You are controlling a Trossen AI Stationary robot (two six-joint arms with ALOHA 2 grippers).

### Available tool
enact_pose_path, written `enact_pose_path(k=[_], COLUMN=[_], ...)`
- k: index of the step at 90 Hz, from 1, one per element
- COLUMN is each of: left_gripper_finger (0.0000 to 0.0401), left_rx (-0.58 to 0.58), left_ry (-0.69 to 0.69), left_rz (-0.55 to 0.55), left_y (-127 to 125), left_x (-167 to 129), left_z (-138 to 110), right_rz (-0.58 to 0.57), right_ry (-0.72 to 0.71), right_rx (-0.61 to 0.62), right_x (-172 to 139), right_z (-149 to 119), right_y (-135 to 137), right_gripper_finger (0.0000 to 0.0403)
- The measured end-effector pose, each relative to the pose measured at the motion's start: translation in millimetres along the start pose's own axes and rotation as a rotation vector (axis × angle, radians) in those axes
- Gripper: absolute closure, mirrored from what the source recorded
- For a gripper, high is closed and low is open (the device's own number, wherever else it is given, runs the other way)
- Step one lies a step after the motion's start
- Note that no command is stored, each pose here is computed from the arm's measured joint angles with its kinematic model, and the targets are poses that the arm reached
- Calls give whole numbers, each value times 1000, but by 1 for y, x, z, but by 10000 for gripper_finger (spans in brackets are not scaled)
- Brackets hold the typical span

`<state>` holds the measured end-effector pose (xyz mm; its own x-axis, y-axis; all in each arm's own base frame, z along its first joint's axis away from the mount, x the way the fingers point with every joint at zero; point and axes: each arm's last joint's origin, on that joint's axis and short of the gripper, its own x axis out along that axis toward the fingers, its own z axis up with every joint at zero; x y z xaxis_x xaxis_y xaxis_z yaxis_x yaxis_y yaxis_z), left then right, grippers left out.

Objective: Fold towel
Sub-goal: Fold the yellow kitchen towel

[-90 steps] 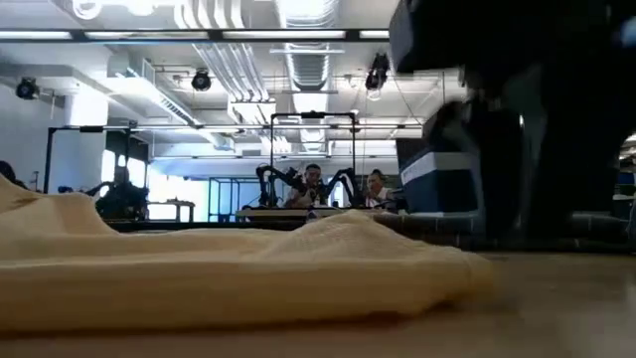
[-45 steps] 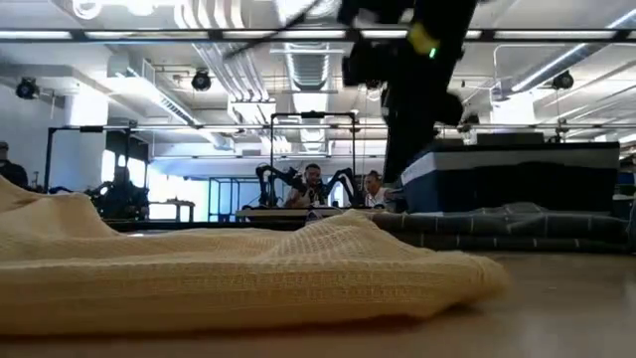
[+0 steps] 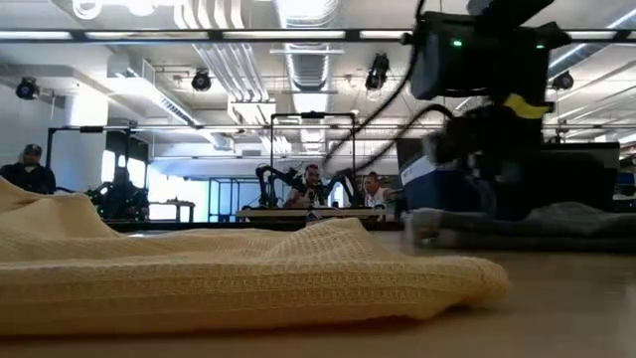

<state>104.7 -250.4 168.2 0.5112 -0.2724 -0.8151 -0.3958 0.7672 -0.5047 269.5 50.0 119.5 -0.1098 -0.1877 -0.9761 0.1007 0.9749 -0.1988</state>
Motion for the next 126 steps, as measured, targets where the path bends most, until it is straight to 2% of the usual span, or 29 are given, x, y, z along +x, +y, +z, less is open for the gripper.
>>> enact_pose_path(k=[7,12,19,28,35,44,54,59,70,78,87,96,114,126], left_gripper_finger=[327,327,327,327,327,327,327,327,327,327,327,327,327,327], left_rx=[0,-3,-7,0,9,31,52,53,51,49,55,55,54,46], left_ry=[0,-1,-11,-23,-42,-93,-143,-152,-152,-148,-154,-161,-161,-161], left_rz=[-1,-1,0,-1,3,40,98,110,102,96,100,103,101,88], left_y=[0,0,0,-1,0,3,9,10,9,9,9,9,9,8], left_x=[0,0,0,-1,-3,-5,-5,-5,-6,-5,-5,-5,-5,-6], left_z=[0,1,3,8,12,19,24,26,27,27,28,28,29,29], right_rz=[20,41,96,212,273,288,255,228,138,119,112,164,214,221], right_ry=[19,-48,-197,-476,-694,-849,-807,-734,-450,-405,-459,-611,-798,-848], right_rx=[38,85,140,190,133,75,76,66,-20,-69,-110,-120,-123,-104], right_x=[-14,-32,-53,-70,-82,-74,-44,-29,-3,0,4,1,-10,-21], right_z=[-9,-8,-4,15,30,53,73,78,69,67,70,84,99,102], right_y=[-5,-8,-10,-5,2,14,20,24,29,34,43,50,53,52], right_gripper_finger=[391,391,391,391,391,391,391,391,392,392,392,392,392,392])
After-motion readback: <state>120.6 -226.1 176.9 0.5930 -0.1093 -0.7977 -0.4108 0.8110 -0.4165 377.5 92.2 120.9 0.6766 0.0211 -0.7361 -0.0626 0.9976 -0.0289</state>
